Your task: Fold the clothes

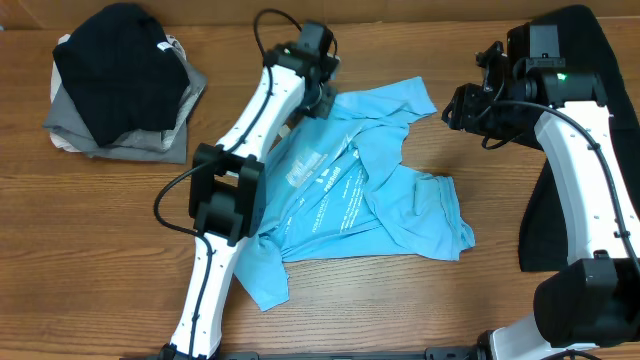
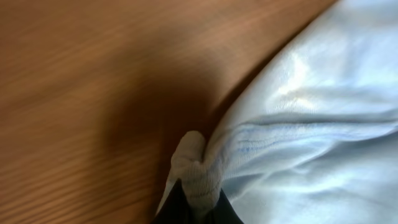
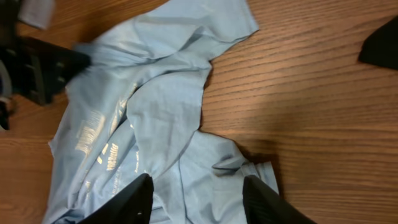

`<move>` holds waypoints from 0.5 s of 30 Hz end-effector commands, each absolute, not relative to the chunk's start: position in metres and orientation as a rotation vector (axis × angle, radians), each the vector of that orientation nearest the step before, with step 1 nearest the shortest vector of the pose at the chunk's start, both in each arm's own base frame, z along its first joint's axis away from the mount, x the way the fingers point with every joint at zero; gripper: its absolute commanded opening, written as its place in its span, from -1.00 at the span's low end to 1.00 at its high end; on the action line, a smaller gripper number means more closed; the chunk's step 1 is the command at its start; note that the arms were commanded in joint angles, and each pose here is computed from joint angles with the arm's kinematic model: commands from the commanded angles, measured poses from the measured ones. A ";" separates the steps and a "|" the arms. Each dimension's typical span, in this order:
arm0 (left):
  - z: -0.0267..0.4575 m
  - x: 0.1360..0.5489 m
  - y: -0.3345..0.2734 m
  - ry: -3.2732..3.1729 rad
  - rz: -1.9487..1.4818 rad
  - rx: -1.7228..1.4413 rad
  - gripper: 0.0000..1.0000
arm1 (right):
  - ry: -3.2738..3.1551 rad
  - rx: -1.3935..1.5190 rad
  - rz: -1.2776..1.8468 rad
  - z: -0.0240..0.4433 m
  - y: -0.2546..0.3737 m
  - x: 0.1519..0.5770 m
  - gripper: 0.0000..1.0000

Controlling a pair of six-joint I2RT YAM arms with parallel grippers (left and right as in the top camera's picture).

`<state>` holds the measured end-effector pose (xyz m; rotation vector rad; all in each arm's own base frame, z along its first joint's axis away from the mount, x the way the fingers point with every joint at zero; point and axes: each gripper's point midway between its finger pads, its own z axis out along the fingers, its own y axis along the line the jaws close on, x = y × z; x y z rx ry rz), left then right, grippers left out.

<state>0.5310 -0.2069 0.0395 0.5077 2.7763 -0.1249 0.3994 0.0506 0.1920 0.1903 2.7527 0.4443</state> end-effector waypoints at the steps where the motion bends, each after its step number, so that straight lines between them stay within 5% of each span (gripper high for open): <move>1: 0.125 0.572 -0.158 2.624 -0.068 0.271 -0.92 | 2.740 0.176 0.437 0.195 0.050 0.400 -0.15; 5: 0.165 0.579 -0.111 2.594 -0.078 0.074 -0.87 | 2.763 0.178 0.420 0.185 0.049 0.403 -0.35; 9: 0.163 0.570 -0.073 2.651 -0.054 -0.039 -0.76 | 2.809 0.150 0.414 0.162 0.052 0.409 -0.37; 10: 0.157 0.563 -0.057 2.693 -0.044 -0.101 -0.55 | 2.824 0.152 0.414 0.152 0.052 0.414 -0.38; 12: 0.153 0.557 -0.044 2.722 -0.021 -0.136 -0.56 | 2.843 0.156 0.410 0.142 0.052 0.416 -0.38; 15: 0.150 0.550 -0.019 2.745 -0.012 -0.292 0.11 | 2.911 0.138 0.381 0.126 0.049 0.409 -0.26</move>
